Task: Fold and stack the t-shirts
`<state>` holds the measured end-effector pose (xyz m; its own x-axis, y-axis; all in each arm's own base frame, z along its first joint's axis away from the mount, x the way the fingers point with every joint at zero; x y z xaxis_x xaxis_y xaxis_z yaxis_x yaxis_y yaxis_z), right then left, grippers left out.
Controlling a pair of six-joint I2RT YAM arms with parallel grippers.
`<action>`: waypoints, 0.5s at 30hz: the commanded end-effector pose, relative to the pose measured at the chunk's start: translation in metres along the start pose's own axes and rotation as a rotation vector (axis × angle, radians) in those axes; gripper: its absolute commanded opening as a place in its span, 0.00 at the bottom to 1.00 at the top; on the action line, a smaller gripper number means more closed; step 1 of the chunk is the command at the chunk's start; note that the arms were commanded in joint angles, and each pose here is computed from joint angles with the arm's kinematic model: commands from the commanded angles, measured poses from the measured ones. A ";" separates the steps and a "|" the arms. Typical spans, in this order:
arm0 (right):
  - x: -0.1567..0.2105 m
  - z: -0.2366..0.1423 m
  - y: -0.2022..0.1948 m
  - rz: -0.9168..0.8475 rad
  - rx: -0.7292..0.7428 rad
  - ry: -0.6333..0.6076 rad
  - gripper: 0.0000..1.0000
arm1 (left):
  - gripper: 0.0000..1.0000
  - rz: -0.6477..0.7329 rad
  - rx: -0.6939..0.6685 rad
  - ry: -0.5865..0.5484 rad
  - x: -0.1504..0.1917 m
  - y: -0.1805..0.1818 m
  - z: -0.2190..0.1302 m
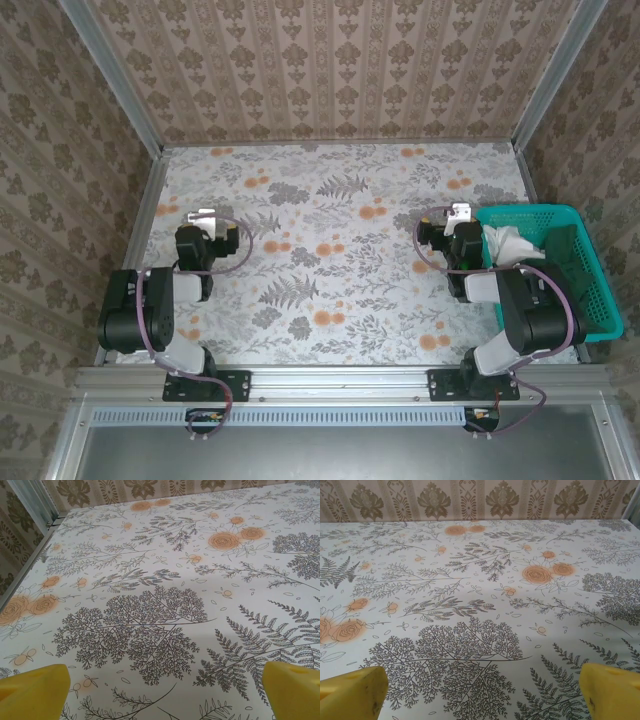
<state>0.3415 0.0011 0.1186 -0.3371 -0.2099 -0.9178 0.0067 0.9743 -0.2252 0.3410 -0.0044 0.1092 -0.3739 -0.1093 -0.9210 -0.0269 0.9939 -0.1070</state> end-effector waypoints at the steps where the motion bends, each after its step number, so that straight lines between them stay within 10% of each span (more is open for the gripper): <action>1: 0.000 0.000 -0.003 0.001 0.014 -0.002 1.00 | 1.00 -0.017 0.014 -0.016 -0.007 -0.002 0.001; 15: 0.001 0.001 -0.005 0.014 0.013 0.004 1.00 | 1.00 -0.015 0.008 -0.013 -0.006 -0.002 0.001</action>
<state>0.3415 -0.0003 0.1185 -0.3383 -0.2080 -0.9178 0.0105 0.9744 -0.2247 0.3410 -0.0045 0.1092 -0.3739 -0.1092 -0.9210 -0.0269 0.9939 -0.1069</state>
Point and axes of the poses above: each hand's point on the last joint's axis, 136 mm out from that joint toward the fingers, its own z axis out along the fingers, its own y axis along the line the jaws close on, x = y × z, the point moved 6 cm from there along -z, back along the fingers, and after that the axes turned 13 degrees about -z, right-handed, at the moved point
